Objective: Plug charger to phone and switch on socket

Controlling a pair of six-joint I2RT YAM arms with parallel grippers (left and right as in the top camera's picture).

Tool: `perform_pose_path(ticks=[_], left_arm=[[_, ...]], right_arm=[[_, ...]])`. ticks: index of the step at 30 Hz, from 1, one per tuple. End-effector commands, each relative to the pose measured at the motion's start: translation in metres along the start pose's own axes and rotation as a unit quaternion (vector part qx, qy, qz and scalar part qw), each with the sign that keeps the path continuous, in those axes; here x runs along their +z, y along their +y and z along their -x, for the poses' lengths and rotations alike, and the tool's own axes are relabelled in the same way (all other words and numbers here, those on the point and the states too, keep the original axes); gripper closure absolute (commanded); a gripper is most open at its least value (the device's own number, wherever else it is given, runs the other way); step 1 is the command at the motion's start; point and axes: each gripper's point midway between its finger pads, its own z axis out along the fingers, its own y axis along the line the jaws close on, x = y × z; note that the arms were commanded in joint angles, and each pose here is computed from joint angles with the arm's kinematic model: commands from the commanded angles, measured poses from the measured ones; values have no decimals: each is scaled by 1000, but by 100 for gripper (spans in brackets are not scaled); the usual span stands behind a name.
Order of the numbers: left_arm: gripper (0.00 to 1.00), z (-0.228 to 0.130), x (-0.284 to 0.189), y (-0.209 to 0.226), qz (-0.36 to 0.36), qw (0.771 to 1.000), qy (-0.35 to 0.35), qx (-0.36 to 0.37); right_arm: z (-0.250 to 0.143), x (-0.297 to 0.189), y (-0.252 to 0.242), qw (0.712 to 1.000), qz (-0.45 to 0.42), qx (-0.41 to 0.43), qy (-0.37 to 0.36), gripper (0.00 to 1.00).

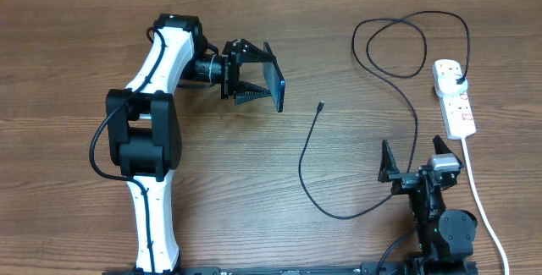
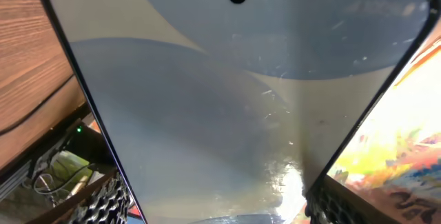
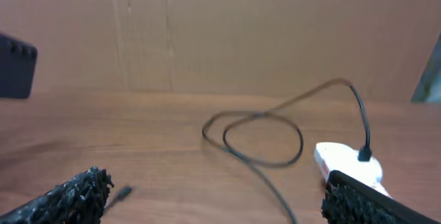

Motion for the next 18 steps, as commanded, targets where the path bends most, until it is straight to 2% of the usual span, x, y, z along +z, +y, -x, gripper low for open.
perform_pose_path(ticks=[1,2,3,4,5,7,10,13,15,17,18], left_arm=[[28,-7,-5,-23,-34,999,-1,2],[28,-9,-6,-25,-34,999,-3,4],[27,-11,-7,-27,-35,999,-4,6],[27,-13,-8,-29,-35,999,-4,9],[27,-15,-9,-31,-36,999,-5,13],[27,-16,-9,-33,-36,999,-5,15],[28,-16,-9,-33,-36,999,-5,15],[28,-16,-9,-33,-36,999,-5,13],[28,-16,-9,-33,-36,999,-5,4],[28,-16,-9,-33,-36,999,-5,2],[28,-16,-9,-33,-36,999,-5,3]], right_arm=[[-3,-7,50,986,146,79,12,0],[-4,-16,73,964,216,152,36,0],[3,-21,82,946,243,211,42,0],[13,-19,79,931,236,276,37,0],[18,-19,77,926,232,295,30,0],[37,-22,78,925,244,291,5,0],[57,-26,77,937,235,259,18,0],[70,-24,68,948,191,243,76,0],[80,-16,65,948,170,225,149,0],[90,-12,77,927,196,233,219,0],[104,-10,92,908,240,245,241,0]])
